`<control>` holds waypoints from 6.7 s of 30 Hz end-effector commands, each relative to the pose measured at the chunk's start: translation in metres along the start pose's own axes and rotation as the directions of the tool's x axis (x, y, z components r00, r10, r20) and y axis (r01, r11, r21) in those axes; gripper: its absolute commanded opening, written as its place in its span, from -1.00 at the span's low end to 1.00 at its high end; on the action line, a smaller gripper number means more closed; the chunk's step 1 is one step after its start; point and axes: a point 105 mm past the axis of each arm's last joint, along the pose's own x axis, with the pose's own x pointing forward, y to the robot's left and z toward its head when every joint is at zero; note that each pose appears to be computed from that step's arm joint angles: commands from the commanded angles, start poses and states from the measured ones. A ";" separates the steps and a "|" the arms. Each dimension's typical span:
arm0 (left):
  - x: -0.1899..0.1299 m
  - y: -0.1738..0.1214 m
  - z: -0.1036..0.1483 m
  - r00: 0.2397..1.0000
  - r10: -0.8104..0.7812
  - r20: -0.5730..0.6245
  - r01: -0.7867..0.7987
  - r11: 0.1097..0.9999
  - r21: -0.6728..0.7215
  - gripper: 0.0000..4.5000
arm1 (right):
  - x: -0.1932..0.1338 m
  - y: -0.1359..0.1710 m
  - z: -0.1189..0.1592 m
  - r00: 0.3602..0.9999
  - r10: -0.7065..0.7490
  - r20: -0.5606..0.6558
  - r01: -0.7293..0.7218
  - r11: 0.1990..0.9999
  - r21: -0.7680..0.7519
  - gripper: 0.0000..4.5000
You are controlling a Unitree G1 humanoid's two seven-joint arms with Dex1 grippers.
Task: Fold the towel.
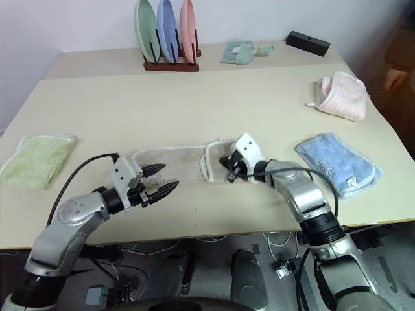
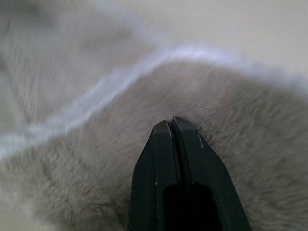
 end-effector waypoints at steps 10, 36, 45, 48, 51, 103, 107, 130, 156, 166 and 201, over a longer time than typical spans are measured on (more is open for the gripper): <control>-0.042 -0.013 -0.001 0.961 0.275 -0.004 -0.254 0.883 -0.394 0.85 | -0.027 -0.012 0.069 0.982 0.047 0.184 0.005 0.962 -0.273 -0.20; -0.013 0.036 -0.012 0.835 0.523 -0.169 -0.339 0.248 -0.907 0.21 | -0.031 0.027 0.087 0.954 0.201 0.224 -0.090 0.901 -0.425 1.00; -0.035 0.064 0.021 0.785 0.619 -0.034 -0.312 0.346 -0.885 -0.98 | -0.036 0.029 0.080 0.961 0.177 0.213 -0.081 0.916 -0.394 1.00; -0.063 0.089 0.042 0.738 0.673 0.049 -0.363 0.457 -0.812 -0.98 | -0.039 0.025 0.077 0.965 0.164 0.203 -0.075 0.920 -0.384 1.00; -0.083 0.105 0.067 0.740 0.661 0.126 -0.415 0.596 -0.688 -0.98 | -0.042 0.019 0.073 0.971 0.148 0.190 -0.067 0.924 -0.377 1.00; 0.003 0.058 0.046 0.977 0.211 0.028 -0.205 0.968 -0.148 -0.96 | 0.028 0.048 0.106 0.951 0.156 0.266 -0.087 0.963 -0.254 -1.00; 0.019 0.053 0.014 0.981 0.184 -0.067 -0.189 0.979 -0.077 -0.96 | 0.055 0.052 0.083 0.970 0.150 0.193 -0.119 0.979 -0.164 -1.00; -0.062 0.050 0.018 0.972 0.233 0.025 -0.234 0.972 0.028 -1.00 | 0.001 0.026 0.060 0.989 0.045 0.139 -0.098 0.909 0.405 0.98; -0.059 0.031 0.023 0.982 0.190 0.022 -0.190 0.981 0.043 -1.00 | 0.060 0.053 0.088 0.965 0.114 0.236 -0.245 0.716 0.654 -0.98; -0.026 0.031 0.031 0.992 0.098 0.075 -0.101 0.994 0.040 -1.00 | -0.091 -0.084 0.125 0.786 -0.503 0.359 0.167 0.733 0.660 -0.98; 0.035 0.013 0.027 0.978 -0.178 0.106 0.171 0.983 0.068 -1.00 | -0.273 -0.096 0.020 0.483 -0.872 0.086 0.450 0.331 0.830 -0.98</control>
